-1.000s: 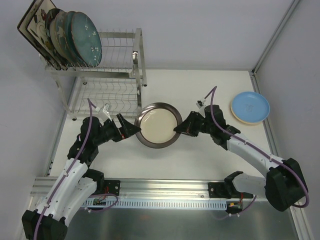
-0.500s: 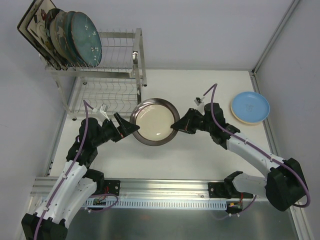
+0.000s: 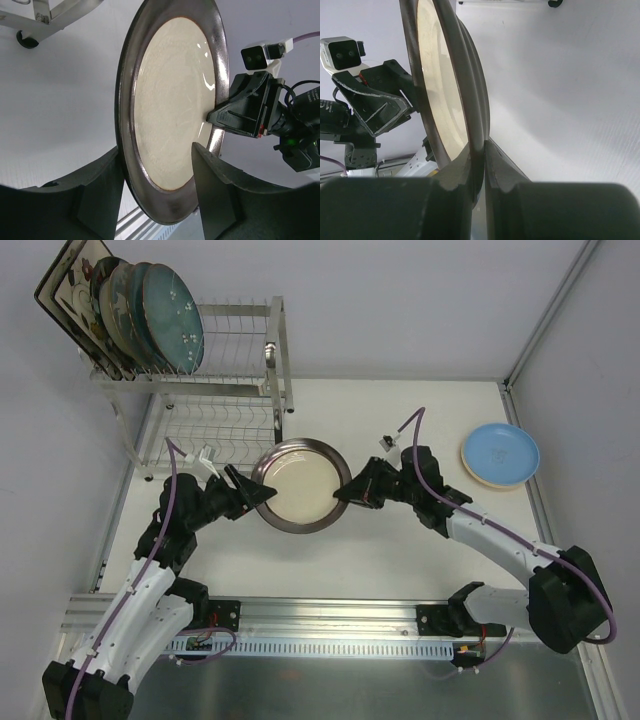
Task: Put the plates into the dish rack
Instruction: Pass the plate from the right arm to the left
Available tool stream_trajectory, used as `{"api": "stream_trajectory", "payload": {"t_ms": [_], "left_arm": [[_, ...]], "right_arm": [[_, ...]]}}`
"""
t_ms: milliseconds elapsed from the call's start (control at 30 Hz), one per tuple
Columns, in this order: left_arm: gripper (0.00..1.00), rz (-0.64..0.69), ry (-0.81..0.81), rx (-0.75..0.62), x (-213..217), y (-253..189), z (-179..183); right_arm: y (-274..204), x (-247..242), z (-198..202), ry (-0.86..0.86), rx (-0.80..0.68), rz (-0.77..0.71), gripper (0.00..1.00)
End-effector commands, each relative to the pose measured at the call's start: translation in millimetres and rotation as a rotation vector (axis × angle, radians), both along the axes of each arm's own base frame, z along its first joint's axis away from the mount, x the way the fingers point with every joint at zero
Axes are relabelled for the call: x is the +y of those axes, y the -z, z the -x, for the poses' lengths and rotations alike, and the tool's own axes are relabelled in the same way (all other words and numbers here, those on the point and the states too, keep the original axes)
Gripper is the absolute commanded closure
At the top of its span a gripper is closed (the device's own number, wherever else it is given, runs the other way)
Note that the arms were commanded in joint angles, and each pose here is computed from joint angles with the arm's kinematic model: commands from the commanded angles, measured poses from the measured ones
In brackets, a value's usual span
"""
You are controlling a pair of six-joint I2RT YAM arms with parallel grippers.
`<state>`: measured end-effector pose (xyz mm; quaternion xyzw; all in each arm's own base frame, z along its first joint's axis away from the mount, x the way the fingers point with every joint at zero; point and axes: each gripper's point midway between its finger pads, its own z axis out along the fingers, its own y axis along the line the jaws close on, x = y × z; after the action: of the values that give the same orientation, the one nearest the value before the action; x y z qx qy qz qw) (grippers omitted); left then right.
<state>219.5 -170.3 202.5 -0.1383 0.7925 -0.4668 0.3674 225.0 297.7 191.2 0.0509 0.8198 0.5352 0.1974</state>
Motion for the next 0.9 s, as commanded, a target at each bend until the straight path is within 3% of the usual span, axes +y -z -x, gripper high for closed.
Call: {"api": "stream_trajectory", "payload": {"t_ms": [0,367,500,667,733,767,867], "left_arm": [[0.47,0.02,-0.016,-0.069,-1,-16,-7],[0.49,0.023,-0.017,-0.019,-3,-1,-7],[0.55,0.028,-0.019,-0.028,-3,-6,-8],[0.72,0.044,-0.022,-0.039,-3,-13,-6],[0.83,0.053,-0.023,-0.042,-3,-16,-6],[0.96,0.055,-0.023,-0.046,-3,-17,-5],[1.0,0.063,-0.027,-0.061,-2,-23,-5]], "right_arm": [[-99,20,-6,-0.06,-0.225,-0.234,0.99],[-102,25,-5,-0.072,-0.234,-0.243,0.99],[-98,26,-5,-0.071,-0.229,-0.235,0.99],[-93,27,-3,-0.077,-0.225,-0.225,0.99],[-92,27,-2,-0.079,-0.224,-0.217,0.99],[-90,27,-2,-0.076,-0.228,-0.209,1.0],[-88,27,-1,-0.083,-0.241,-0.192,0.99]]}}
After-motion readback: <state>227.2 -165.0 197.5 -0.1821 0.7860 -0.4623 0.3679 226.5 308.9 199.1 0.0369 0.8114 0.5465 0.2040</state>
